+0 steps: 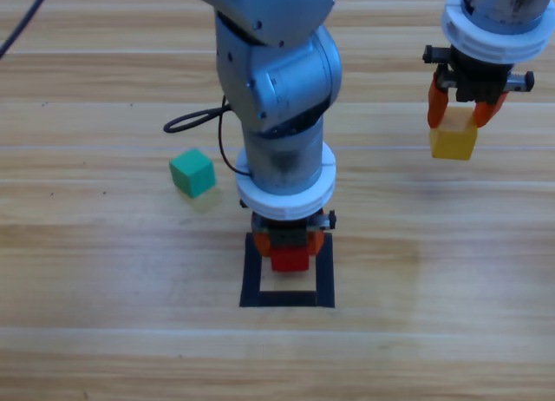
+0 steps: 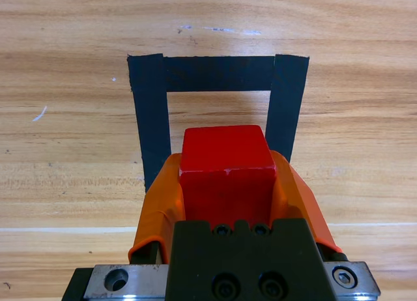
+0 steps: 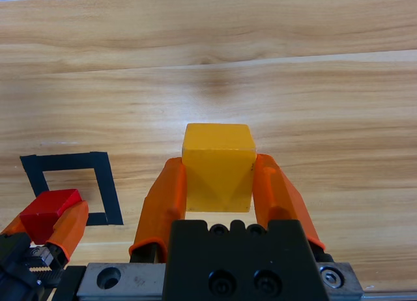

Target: Stack the blocks in the rectangular block: red at the bottom, yellow in the middle, green on top

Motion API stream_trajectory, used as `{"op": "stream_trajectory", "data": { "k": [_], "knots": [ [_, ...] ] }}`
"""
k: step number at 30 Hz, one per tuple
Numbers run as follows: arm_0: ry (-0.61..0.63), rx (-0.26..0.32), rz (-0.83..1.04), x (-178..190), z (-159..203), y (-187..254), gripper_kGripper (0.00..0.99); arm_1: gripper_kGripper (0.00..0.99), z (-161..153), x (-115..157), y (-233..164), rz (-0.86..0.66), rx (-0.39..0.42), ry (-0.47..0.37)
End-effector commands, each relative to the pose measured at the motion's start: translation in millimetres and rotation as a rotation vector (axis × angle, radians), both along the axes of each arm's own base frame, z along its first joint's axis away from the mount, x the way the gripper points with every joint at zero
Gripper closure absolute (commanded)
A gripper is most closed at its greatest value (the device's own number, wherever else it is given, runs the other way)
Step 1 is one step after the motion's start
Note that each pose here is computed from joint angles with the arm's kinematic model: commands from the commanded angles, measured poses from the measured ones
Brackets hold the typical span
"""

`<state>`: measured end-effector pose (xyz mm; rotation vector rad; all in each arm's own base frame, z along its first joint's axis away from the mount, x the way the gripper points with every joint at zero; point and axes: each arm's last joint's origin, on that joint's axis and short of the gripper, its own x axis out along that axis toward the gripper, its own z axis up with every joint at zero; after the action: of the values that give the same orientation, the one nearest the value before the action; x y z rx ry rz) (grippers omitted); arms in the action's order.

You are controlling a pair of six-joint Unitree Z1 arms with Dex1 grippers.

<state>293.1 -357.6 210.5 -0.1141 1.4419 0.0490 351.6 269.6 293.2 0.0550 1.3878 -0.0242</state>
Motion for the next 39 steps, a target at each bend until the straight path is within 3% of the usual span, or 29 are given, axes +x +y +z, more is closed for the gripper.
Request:
{"op": "stream_trajectory", "data": {
  "k": [1,24,39],
  "knots": [
    [0.032,0.058,-0.026,-8,-28,-12,0.933,0.893,-24,17,-5,-0.015,-0.014,0.049],
    [0.051,0.093,-0.033,-7,-44,-13,0.933,0.893,-28,22,-5,-0.012,-0.018,0.053],
    [0.048,0.102,-0.028,-6,-48,-13,0.61,0.893,-29,24,-7,-0.015,-0.02,0.052]
  ]
}}
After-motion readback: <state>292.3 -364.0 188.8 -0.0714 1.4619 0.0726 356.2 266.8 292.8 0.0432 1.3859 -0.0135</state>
